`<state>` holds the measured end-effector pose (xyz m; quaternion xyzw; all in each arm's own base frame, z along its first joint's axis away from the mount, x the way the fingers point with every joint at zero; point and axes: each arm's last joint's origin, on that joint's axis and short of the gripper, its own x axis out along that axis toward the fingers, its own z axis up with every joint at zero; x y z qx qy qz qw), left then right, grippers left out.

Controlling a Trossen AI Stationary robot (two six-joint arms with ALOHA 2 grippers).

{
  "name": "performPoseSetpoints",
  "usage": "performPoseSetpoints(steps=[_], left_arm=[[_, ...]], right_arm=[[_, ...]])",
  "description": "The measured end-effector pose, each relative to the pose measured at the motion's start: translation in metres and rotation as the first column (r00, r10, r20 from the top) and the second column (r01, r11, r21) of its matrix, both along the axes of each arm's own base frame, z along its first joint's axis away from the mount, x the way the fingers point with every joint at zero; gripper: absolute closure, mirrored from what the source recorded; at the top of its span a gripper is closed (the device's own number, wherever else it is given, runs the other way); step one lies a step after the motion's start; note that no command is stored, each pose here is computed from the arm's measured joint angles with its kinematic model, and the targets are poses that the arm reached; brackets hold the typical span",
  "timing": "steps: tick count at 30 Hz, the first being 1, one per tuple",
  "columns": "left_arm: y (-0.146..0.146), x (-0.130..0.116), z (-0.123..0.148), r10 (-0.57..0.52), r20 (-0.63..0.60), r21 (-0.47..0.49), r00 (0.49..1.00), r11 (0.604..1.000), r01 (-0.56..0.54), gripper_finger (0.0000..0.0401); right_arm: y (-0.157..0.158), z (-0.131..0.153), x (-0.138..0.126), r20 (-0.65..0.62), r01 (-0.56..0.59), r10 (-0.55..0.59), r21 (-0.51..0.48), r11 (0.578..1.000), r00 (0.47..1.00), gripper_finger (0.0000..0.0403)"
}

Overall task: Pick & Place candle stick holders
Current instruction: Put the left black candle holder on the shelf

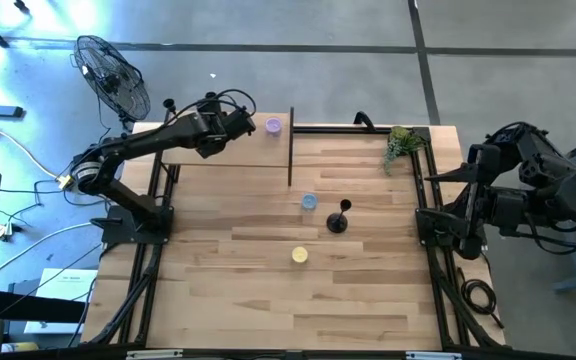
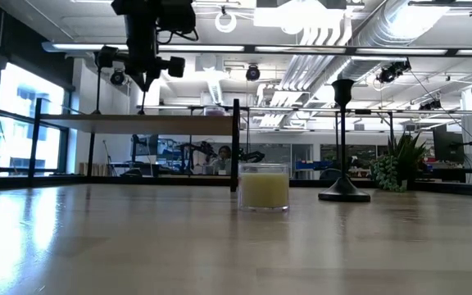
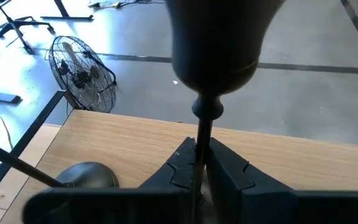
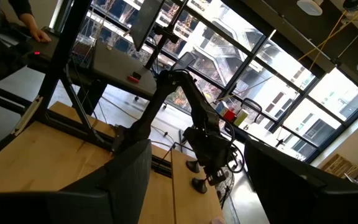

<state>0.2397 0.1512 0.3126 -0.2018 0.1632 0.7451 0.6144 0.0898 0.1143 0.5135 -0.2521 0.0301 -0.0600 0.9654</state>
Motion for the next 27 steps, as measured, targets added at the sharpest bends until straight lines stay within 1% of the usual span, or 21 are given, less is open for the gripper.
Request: performPoseSetpoints(steps=[3, 6, 15, 22, 27], left_arm=[[0.0, 0.0, -0.001, -0.001, 0.005, -0.008, 1.0, 1.0, 0.001, 0.0353], [0.0, 0.0, -0.001, -0.001, 0.009, -0.009, 1.0, 1.0, 0.001, 0.0344], [-0.001, -0.001, 0.002, -0.003, 0.021, -0.008, 1.0, 1.0, 0.003, 0.0339], [-0.011, -0.001, 0.009, -0.026, 0.015, 0.038, 1.0, 0.999, 0.025, 0.0338], [-0.015, -0.001, 0.011, -0.05, 0.009, 0.028, 0.999, 0.998, 0.05, 0.0331]], right_arm=[[0.0, 0.0, 0.0, 0.0, 0.0, 0.0, 0.0, 1.0, 1.0, 0.0151], [0.0, 0.0, 0.0, 0.0, 0.0, 0.0, 0.0, 1.0, 1.0, 0.0151], [0.0, 0.0, 0.0, 0.0, 0.0, 0.0, 0.0, 1.0, 1.0, 0.0151], [0.0, 0.0, 0.0, 0.0, 0.0, 0.0, 0.0, 1.0, 1.0, 0.0151], [0.0, 0.0, 0.0, 0.0, 0.0, 0.0, 0.0, 1.0, 1.0, 0.0151]])
